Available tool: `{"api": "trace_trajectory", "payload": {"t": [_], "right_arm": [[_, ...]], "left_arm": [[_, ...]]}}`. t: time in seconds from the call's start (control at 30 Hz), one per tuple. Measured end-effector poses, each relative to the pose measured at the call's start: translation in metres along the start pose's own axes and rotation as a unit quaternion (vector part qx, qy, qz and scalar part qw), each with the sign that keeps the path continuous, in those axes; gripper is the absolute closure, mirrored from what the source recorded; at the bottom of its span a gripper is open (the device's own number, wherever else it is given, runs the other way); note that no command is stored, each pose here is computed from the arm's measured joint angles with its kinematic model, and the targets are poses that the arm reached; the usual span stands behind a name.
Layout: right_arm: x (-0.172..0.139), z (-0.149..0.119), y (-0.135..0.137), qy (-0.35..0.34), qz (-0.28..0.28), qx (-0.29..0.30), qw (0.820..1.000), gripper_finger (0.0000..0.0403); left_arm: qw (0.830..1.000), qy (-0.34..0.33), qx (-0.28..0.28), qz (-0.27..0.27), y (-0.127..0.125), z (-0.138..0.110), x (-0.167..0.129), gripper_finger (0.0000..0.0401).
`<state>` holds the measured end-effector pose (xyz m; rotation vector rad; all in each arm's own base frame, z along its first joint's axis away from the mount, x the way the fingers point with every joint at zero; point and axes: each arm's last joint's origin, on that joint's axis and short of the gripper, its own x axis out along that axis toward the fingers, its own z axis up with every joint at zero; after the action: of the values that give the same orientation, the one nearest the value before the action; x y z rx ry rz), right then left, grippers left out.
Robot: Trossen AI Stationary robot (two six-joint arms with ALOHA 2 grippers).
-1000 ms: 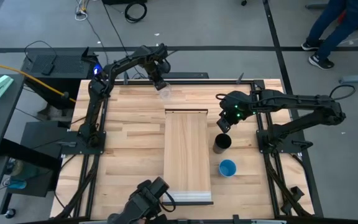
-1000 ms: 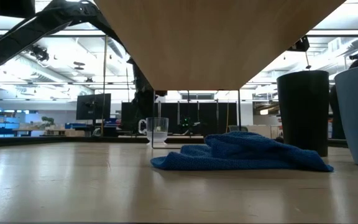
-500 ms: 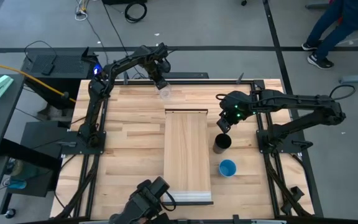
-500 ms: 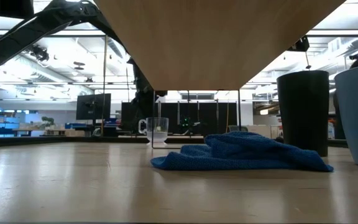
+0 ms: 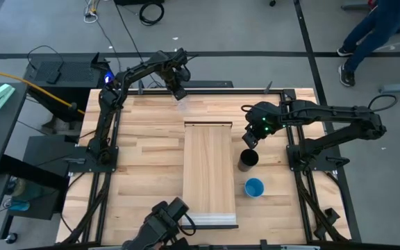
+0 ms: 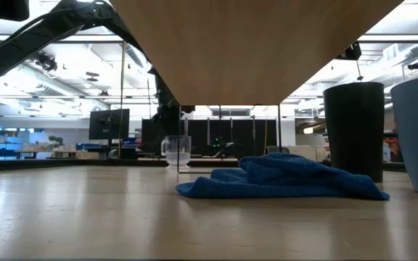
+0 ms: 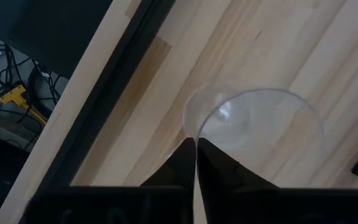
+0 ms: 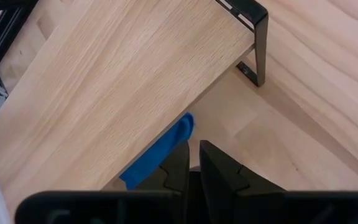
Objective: Stack small to large cups/mugs on shelf
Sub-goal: Put the transparent cup on the shelf
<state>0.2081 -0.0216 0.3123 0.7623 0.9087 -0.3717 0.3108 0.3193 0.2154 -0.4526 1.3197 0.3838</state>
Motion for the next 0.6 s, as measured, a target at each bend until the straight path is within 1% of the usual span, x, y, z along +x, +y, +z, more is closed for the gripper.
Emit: {"api": "trace_trajectory", "payload": {"t": [0.1, 0.3, 0.47, 0.6], "right_arm": [[0.0000, -0.0002, 0.0002, 0.002, 0.002, 0.000, 1.000, 0.0359], [0.0000, -0.0002, 0.0002, 0.002, 0.002, 0.000, 1.000, 0.0359], [0.0000, -0.0002, 0.0002, 0.002, 0.002, -0.001, 1.000, 0.0359], [0.0000, -0.0002, 0.0002, 0.002, 0.002, 0.000, 1.000, 0.0359]], "left_arm": [[1.000, 0.000, 0.000, 0.000, 0.0002, 0.0000, 0.0000, 0.0394], [1.000, 0.000, 0.000, 0.000, 0.0002, 0.0000, 0.0000, 0.0380], [1.000, 0.000, -0.001, 0.000, 0.0002, 0.0000, 0.0000, 0.0394], [1.000, 0.002, -0.010, 0.000, 0.0001, -0.0005, 0.0000, 0.0391]]}}
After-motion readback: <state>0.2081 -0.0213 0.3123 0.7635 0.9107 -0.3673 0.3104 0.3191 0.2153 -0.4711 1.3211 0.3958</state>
